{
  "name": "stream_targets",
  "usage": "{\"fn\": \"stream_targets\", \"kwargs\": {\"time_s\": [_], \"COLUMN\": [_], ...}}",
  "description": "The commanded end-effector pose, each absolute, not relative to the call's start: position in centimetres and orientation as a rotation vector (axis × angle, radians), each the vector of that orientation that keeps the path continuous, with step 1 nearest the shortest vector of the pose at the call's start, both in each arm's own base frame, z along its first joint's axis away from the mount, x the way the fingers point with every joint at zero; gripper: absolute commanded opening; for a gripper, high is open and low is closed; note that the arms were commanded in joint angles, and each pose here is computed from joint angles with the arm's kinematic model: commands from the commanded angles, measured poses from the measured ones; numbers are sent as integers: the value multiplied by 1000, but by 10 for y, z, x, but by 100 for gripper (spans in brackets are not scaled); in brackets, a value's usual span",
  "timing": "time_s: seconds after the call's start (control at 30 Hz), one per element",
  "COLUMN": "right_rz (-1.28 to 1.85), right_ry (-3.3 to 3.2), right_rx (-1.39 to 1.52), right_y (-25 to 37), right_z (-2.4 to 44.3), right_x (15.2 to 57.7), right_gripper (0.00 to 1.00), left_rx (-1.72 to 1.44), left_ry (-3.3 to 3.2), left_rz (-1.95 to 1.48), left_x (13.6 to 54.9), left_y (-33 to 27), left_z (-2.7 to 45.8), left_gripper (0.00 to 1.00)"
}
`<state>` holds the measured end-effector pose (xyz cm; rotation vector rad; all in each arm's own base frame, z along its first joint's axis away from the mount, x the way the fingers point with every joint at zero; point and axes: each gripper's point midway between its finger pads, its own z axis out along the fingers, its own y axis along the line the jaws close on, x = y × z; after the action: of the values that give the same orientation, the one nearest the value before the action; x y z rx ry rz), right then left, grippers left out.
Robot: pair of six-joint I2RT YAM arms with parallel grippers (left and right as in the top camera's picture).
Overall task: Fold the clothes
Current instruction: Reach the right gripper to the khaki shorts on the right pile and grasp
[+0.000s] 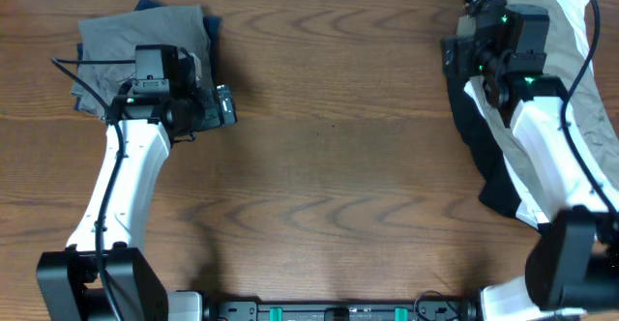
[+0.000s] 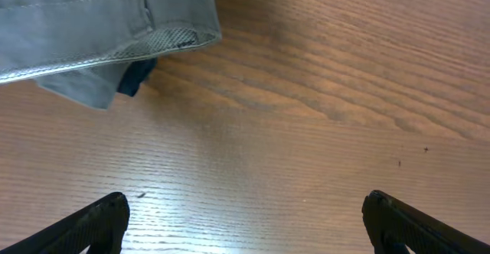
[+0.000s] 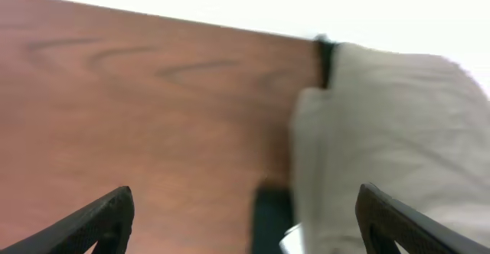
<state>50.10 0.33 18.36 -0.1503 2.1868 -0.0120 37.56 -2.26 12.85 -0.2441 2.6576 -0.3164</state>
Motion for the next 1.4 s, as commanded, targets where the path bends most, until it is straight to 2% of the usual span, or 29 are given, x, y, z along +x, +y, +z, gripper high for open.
{"fn": "stream_targets", "kwargs": {"time_s": [0.0, 0.27, 0.5, 0.7, 0.83, 1.07, 1.17, 1.2, 1.27, 1.33, 1.37], "right_rz": [-154, -138, -146, -140, -146, -155, -157, -157, -158, -158, -156], "right_ry": [2175, 2182, 2202, 2223, 2229, 2250, 2251, 2251, 2251, 2250, 2247], "right_rx": [-38, 172, 225, 241, 246, 260, 264, 264, 266, 266, 265], "right_y": [-32, -78, -96, -97, -100, -105, -107, -107, -108, -108, -107], "right_z": [175, 114, 69, 47, 43, 37, 36, 36, 36, 37, 38], "right_x": [517, 543, 551, 552, 551, 547, 547, 547, 547, 547, 547], "right_gripper": [88, 83, 82, 69, 52, 48, 35, 24, 11, 1, 1], "left_rx": [-235, -228, -166, -123, -117, -118, -118, -118, -118, -118, -118], "left_ry": [2628, 2623, 2633, 2631, 2632, 2640, 2640, 2640, 2640, 2640, 2639], "left_rz": [-351, -352, -359, -338, -327, -326, -326, -326, -326, -326, -326], "left_x": [382, 383, 382, 382, 382, 381, 381, 381, 381, 381, 381], "left_y": [-28, -29, -44, -54, -55, -55, -55, -55, -55, -55, -55], "left_z": [138, 139, 138, 138, 138, 137, 137, 137, 137, 137, 137], "left_gripper": [98, 98, 98, 99, 99, 99, 99, 99, 100, 97, 96]}}
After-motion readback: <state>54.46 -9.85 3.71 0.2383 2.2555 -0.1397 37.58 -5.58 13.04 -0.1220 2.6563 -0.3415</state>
